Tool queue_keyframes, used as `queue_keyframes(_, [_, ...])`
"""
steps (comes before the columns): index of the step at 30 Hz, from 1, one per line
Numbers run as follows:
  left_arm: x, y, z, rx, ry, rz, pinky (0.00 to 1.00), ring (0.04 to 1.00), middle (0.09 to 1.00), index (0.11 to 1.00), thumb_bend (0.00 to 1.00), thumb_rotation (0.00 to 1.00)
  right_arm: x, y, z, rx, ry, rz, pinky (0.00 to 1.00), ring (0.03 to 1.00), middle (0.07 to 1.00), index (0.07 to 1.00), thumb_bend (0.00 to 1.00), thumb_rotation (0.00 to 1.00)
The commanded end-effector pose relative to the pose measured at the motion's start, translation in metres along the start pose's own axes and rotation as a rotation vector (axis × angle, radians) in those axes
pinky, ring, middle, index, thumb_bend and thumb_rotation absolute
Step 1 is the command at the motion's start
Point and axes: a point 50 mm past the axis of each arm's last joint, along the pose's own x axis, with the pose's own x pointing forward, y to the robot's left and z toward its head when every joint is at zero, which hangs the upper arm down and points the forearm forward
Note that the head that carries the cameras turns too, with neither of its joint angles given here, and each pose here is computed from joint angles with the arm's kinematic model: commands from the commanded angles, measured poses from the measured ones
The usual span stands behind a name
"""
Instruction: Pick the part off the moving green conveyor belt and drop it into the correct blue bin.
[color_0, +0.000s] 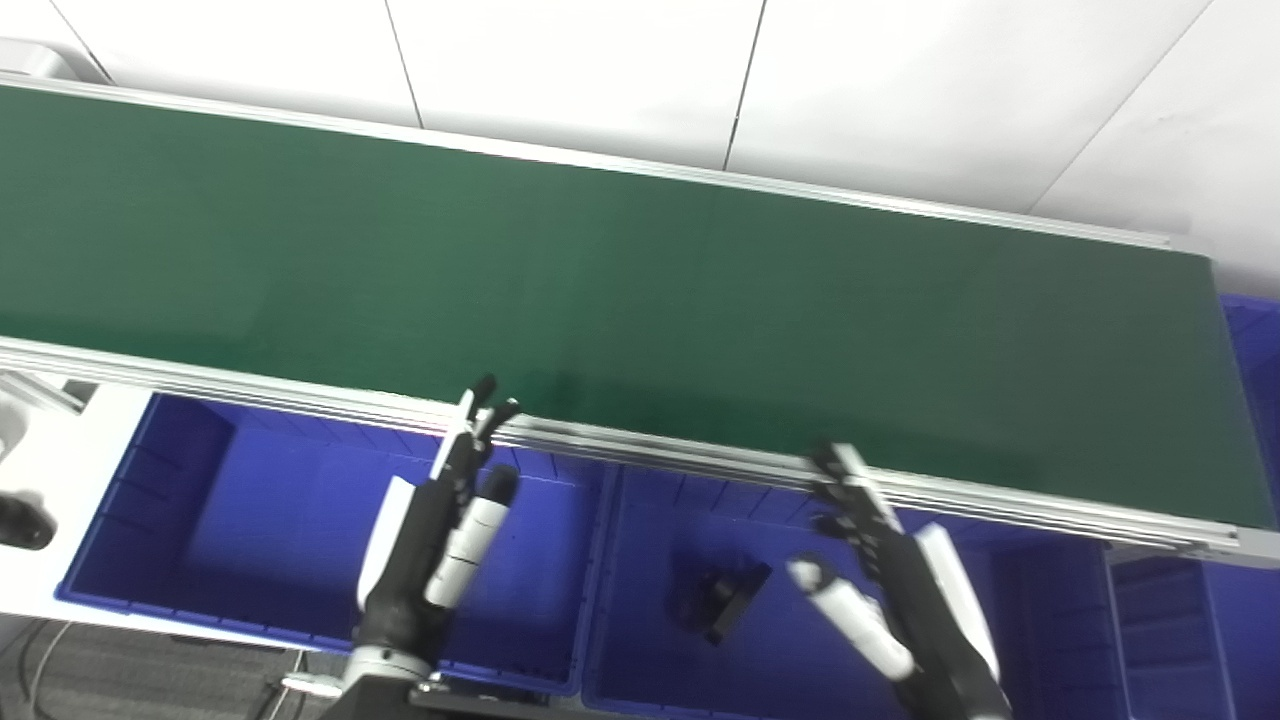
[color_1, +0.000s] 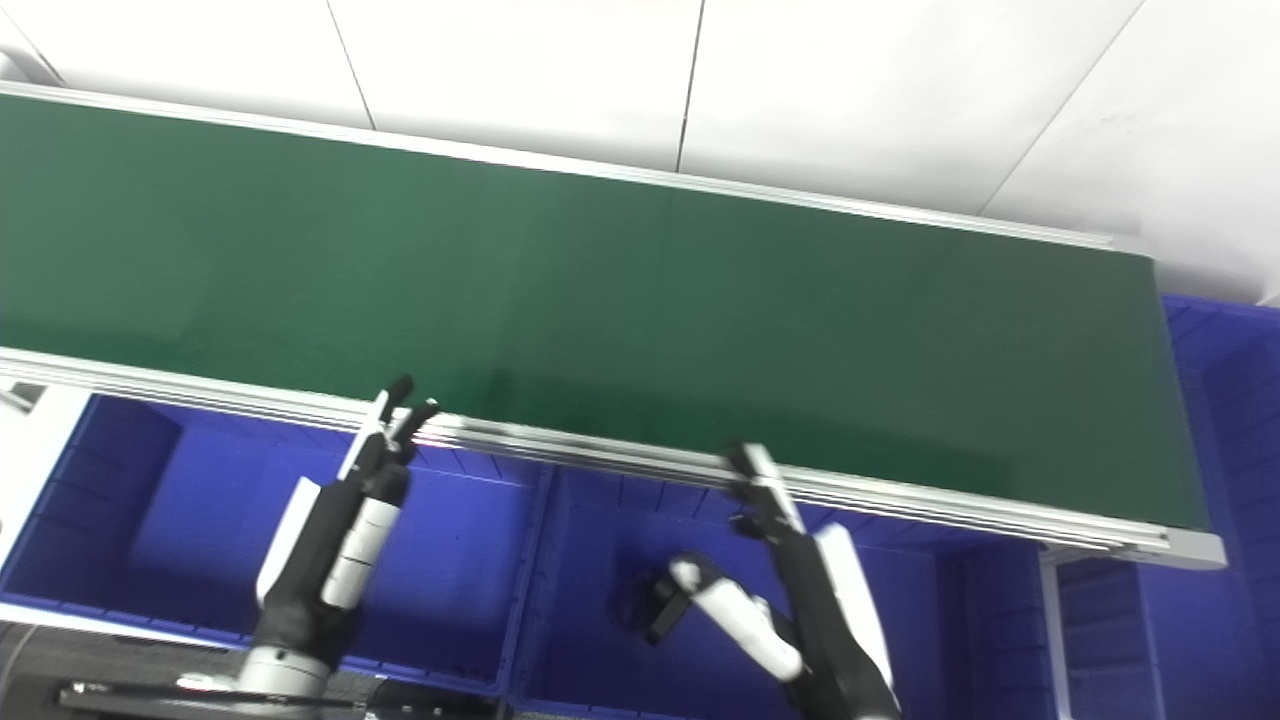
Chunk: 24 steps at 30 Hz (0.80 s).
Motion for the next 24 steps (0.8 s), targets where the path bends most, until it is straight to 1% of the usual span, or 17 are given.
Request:
queue_keyframes(1, [-0.002,0.004,0.008,-0.001,-0.037,0.006,1.0,0.977,0.933,0.994,0.61,0.98,0.004,-0.004,0.0,0.045,-0.118,-0.063,0.99,0.999,0.999,1.0,0.93,0.92])
queue_keyframes(2, [-0.001,0.005,0.008,0.001,-0.037,0.007,1.0,0.978,0.935,0.993,0.61,0.98,0.006,-0.003,-0.004,0.079,-0.121,-0.075,1.0,1.0,1.0,1.0,0.93,0.88])
queue_keyframes(4, [-0.001,0.007,0.007,-0.002,-0.036,0.006,1.0,0.988,0.943,0.994,0.61,0.98,0.01,-0.002,-0.012,0.123,-0.126,-0.091,1.0,1.0,1.0,1.0,0.96,0.85])
queue_keyframes(7, [0.0,0.007,0.008,-0.001,-0.041,0.007,1.0,0.988,0.943,0.99,0.61,0.97,0.016,0.001,-0.02,0.181,-0.127,-0.129,1.0,1.0,1.0,1.0,0.97,0.85])
queue_keyframes(9, [0.0,0.008,0.008,0.007,-0.043,0.009,1.0,0.983,0.94,0.988,0.6,0.98,0.019,0.004,-0.022,0.205,-0.127,-0.145,1.0,0.999,1.0,1.0,0.99,0.87])
queue_keyframes(10, [0.0,0.009,0.008,0.008,-0.043,0.01,1.0,0.979,0.94,0.988,0.61,0.99,0.02,0.005,-0.023,0.206,-0.128,-0.148,1.0,1.0,1.0,1.0,0.98,0.89])
queue_keyframes(12, [0.0,0.012,0.007,0.007,-0.044,0.011,1.0,0.981,0.943,0.991,0.62,0.99,0.021,0.009,-0.023,0.207,-0.129,-0.15,1.0,0.998,1.0,1.0,0.98,0.92])
queue_keyframes(17, [-0.001,0.018,0.006,0.008,-0.043,0.012,1.0,0.984,0.943,0.991,0.62,0.98,0.023,0.017,-0.022,0.19,-0.125,-0.143,1.0,0.992,1.0,1.0,0.99,0.95])
queue_keyframes(21, [-0.002,0.02,0.005,0.009,-0.044,0.011,1.0,0.987,0.946,0.999,0.61,1.0,0.024,0.019,-0.021,0.183,-0.122,-0.129,0.99,0.963,1.0,1.0,0.98,0.95])
queue_keyframes(24, [-0.002,0.021,0.006,0.009,-0.052,0.012,1.0,0.984,0.946,1.0,0.6,0.99,0.023,0.02,-0.02,0.187,-0.118,-0.121,0.99,0.963,1.0,1.0,0.98,0.95])
